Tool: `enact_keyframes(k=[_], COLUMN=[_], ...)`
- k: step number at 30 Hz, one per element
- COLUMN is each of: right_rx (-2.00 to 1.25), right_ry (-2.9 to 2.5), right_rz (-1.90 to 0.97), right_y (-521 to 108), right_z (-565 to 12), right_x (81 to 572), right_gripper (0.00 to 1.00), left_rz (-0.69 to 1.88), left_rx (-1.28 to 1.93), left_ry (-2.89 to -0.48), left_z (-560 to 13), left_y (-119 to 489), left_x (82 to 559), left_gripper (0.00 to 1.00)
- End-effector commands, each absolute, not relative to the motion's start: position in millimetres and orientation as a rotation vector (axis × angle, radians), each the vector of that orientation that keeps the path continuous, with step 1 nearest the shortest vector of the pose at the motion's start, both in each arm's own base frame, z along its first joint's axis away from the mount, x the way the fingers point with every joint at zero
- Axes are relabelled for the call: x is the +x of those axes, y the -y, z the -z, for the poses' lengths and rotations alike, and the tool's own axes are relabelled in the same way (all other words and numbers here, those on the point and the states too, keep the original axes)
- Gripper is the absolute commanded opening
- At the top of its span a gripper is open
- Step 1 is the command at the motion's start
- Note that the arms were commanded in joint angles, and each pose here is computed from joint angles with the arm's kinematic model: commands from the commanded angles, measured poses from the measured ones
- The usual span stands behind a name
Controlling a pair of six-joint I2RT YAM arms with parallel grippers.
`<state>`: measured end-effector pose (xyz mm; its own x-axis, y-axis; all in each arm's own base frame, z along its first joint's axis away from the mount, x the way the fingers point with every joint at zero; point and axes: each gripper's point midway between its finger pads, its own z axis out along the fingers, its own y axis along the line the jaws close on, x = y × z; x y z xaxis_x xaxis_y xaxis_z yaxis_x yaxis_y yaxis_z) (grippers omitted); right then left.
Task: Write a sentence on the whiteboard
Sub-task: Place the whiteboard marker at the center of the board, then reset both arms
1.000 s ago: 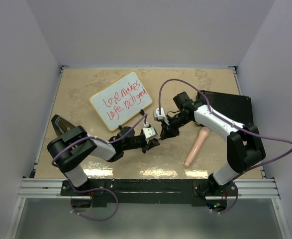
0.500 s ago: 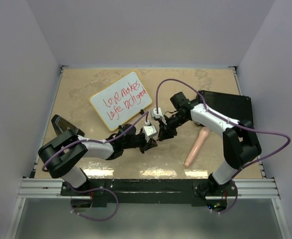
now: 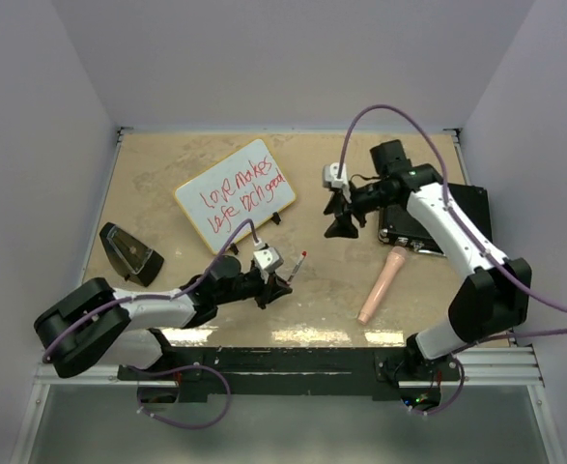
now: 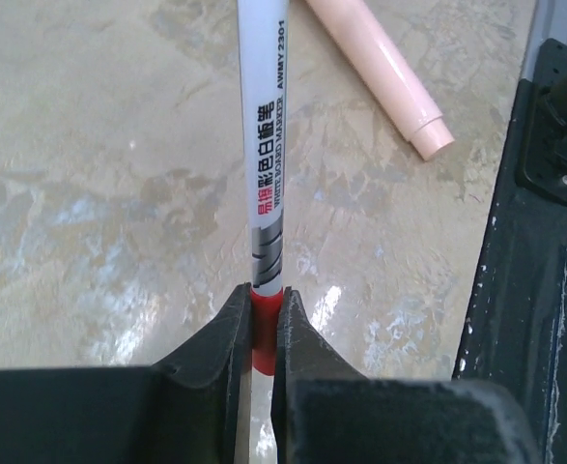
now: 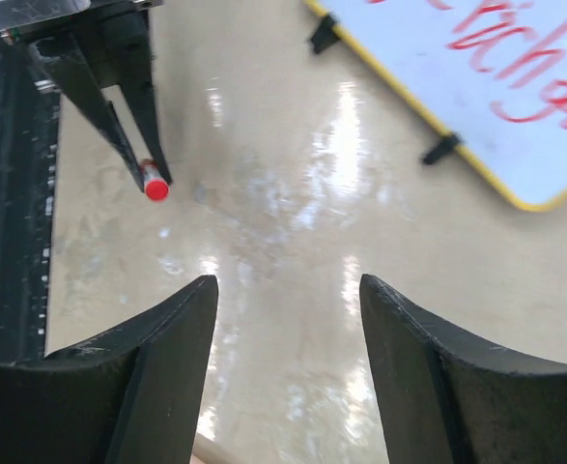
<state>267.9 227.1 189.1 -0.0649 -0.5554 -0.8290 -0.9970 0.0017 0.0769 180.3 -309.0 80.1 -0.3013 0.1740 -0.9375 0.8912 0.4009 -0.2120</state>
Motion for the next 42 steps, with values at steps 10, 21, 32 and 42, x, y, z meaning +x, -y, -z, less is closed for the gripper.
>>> enact_keyframes(k=[10, 21, 32, 42], right_rx=[-1.329, -1.247, -1.033, -0.435], right_ry=[-1.627, -1.621, -1.694, -1.58], right_rz=[-0.7, -0.629, -0.46, -0.257], right_y=[-185, -158, -126, -80], right_z=[-233, -245, -266, -371], right_x=[277, 273, 279, 302], right_gripper=[0.66, 0.67, 0.7, 0.99], left_rz=[0.446, 0.238, 0.791, 0.675], left_rx=[0.744, 0.845, 0.517, 0.311], left_ry=[-2.413, -2.506, -1.791, -1.726], left_z=[-47, -21, -264, -345], left_y=[270, 282, 263, 161], left_x=[222, 257, 273, 304], left_gripper=[0.02, 0.42, 0.99, 1.0])
